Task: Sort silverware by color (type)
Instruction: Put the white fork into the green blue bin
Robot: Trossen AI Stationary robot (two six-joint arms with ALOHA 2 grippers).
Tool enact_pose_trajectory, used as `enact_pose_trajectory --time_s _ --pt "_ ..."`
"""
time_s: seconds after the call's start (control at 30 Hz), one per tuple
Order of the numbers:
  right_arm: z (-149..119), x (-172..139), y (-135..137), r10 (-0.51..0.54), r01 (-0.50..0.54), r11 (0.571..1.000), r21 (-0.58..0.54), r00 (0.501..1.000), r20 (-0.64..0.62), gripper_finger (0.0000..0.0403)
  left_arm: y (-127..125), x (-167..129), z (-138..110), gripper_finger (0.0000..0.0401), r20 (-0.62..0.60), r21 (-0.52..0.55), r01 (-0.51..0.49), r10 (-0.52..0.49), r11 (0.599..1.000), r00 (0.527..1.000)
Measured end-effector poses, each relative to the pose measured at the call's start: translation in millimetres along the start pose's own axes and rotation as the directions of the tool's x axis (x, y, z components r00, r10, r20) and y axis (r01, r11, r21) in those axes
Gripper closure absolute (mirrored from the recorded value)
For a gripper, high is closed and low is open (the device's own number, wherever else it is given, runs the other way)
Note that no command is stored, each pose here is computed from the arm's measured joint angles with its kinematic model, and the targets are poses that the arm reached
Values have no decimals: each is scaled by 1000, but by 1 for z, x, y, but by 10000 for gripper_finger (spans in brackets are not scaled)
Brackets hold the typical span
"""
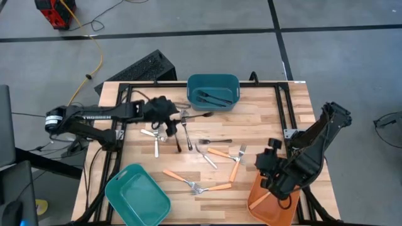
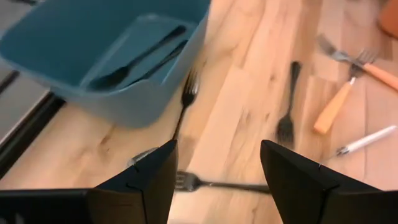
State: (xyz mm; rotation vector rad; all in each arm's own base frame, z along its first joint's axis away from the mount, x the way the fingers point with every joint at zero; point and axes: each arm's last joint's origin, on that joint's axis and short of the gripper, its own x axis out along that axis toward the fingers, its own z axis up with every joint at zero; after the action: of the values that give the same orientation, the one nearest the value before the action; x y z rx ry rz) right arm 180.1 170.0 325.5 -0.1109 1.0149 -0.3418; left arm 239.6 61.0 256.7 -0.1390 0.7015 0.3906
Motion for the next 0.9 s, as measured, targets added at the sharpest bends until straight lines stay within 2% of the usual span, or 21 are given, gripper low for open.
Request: enact_pose_trajectory --time_s 0.13,0.23,0.3,0.4,0.53,0.67,0.9 --pt "3 3 -2 -17 17 1000 -15 1000 10 210 19 2 -7 186 -96 -105 30 -40 994 995" --pt "5 4 -4 -28 29 999 -33 999 17 210 25 4 -8 186 -109 -40 11 -15 999 994" --pt "6 4 -4 -46 47 998 -43 998 39 210 31 8 -7 186 -105 -51 -9 4 999 994" --pt "7 4 -5 -69 72 996 -52 995 68 210 39 15 0 186 -124 -73 13 -22 997 992" --pt "7 4 -5 -84 92 992 -84 993 88 210 46 21 18 186 -243 34 55 -45 998 969" --pt "8 4 -6 -107 118 988 -94 987 121 210 53 34 33 186 -367 163 53 11 985 930" --pt "9 4 -6 -110 123 988 -93 986 128 210 55 72 26 186 -518 264 134 23 955 855"
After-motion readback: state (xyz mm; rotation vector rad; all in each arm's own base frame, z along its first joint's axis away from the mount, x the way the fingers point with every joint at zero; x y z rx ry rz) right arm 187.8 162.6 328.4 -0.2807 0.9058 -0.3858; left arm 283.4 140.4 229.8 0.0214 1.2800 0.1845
